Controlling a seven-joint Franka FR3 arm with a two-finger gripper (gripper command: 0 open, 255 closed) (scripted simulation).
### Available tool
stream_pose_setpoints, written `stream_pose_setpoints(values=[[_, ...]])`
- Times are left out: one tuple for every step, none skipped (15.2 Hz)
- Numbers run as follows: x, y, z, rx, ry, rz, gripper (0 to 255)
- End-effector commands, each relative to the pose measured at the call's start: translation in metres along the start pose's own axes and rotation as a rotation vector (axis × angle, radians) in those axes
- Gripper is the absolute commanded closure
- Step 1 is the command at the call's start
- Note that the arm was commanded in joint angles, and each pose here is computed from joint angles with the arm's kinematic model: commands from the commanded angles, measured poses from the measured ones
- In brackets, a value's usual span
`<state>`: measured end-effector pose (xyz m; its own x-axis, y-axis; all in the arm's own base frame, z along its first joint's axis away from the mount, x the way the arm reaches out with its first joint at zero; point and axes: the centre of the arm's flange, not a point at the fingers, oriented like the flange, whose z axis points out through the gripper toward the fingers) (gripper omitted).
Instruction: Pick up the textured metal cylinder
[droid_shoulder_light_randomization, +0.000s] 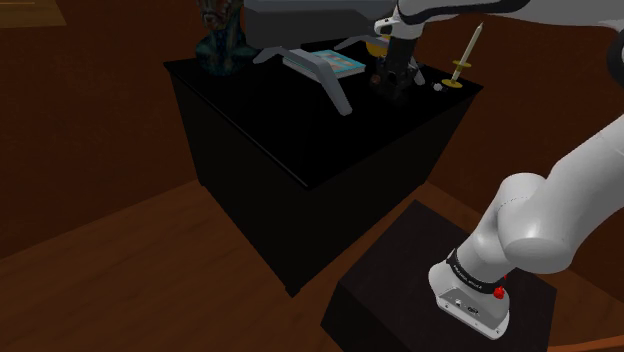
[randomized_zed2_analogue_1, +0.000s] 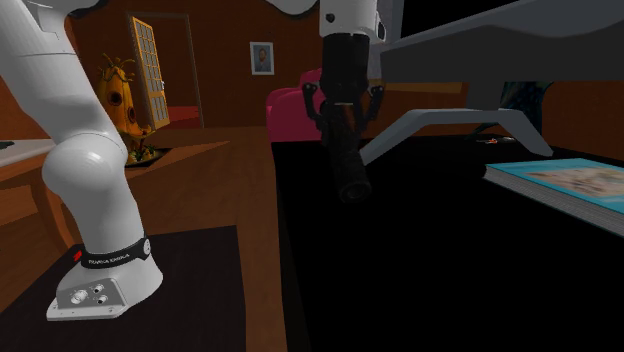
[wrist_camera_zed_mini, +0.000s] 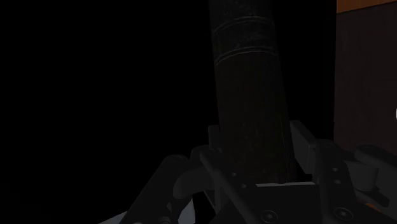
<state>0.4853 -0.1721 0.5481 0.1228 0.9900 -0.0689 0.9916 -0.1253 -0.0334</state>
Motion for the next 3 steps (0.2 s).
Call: stream_pose_setpoints(values=[[-0.001, -0.0006, -0.0102, 0.0, 0.0, 0.0, 255], [-0.0011, -0.0006, -0.011, 0.0, 0.0, 0.0, 255], [-0.0011, -0.0006, -0.011, 0.0, 0.0, 0.0, 255]])
